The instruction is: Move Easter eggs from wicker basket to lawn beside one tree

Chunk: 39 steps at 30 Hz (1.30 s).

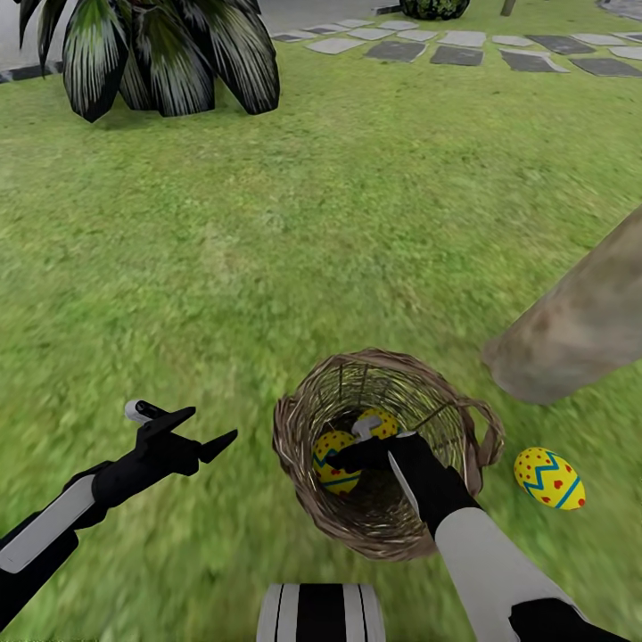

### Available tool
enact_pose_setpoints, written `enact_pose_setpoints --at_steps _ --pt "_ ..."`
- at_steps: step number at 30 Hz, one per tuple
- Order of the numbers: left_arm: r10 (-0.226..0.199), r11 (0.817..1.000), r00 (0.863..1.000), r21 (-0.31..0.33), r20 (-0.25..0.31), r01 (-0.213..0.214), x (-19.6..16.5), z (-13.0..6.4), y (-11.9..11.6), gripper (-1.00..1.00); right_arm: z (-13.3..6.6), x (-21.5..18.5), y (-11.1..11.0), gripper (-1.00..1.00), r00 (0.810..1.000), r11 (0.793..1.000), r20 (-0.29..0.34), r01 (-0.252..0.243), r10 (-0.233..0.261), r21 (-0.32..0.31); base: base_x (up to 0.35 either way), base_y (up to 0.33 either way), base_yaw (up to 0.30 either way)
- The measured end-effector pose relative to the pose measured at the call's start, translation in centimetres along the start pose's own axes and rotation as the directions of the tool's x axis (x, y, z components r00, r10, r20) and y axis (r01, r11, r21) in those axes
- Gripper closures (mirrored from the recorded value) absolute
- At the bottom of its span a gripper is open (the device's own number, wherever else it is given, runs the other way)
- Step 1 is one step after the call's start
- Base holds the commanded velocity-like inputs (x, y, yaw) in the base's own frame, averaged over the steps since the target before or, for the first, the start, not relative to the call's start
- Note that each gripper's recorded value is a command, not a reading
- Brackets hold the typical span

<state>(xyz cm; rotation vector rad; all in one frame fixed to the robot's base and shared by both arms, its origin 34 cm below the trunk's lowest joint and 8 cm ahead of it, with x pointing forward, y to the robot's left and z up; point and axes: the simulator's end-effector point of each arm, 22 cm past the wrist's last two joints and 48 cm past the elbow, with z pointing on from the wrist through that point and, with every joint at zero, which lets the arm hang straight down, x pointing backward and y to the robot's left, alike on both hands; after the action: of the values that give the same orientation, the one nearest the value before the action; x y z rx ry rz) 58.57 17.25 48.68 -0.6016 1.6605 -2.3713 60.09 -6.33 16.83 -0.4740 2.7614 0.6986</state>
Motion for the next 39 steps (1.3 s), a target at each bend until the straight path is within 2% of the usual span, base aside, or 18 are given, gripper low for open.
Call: enact_pose_setpoints --at_steps 5,11,12,15,39 --pt "0.000 1.000 1.000 0.000 0.000 0.000 0.0 0.0 0.0 -1.00 0.0 0.0 -0.1 -1.00 1.000 1.000 -0.001 -0.001 0.001 0.004 0.000 0.000 0.000" --pt "-0.018 1.000 1.000 -0.009 0.008 0.018 -0.2 -0.4 1.0 -1.00 0.8 0.9 -1.6 -1.00 1.000 0.998 -0.013 -0.026 0.027 0.060 0.000 0.000 0.000" --pt "-0.021 1.000 1.000 -0.010 0.010 0.021 -0.3 -0.4 1.2 -1.00 0.9 1.1 -2.0 -1.00 1.000 0.997 -0.018 -0.018 0.019 0.074 0.000 0.000 0.000" --pt "-0.025 1.000 1.000 -0.010 0.011 0.025 -0.3 -0.4 1.4 -1.00 1.1 1.2 -1.8 -1.00 0.999 0.998 -0.015 -0.035 0.036 0.061 0.000 0.000 0.000" --pt "-0.037 0.999 0.999 -0.013 0.018 0.037 -0.4 -0.6 2.1 -1.00 1.3 0.8 -1.9 -1.00 0.999 0.998 -0.008 -0.032 0.033 0.061 0.000 0.000 0.000"
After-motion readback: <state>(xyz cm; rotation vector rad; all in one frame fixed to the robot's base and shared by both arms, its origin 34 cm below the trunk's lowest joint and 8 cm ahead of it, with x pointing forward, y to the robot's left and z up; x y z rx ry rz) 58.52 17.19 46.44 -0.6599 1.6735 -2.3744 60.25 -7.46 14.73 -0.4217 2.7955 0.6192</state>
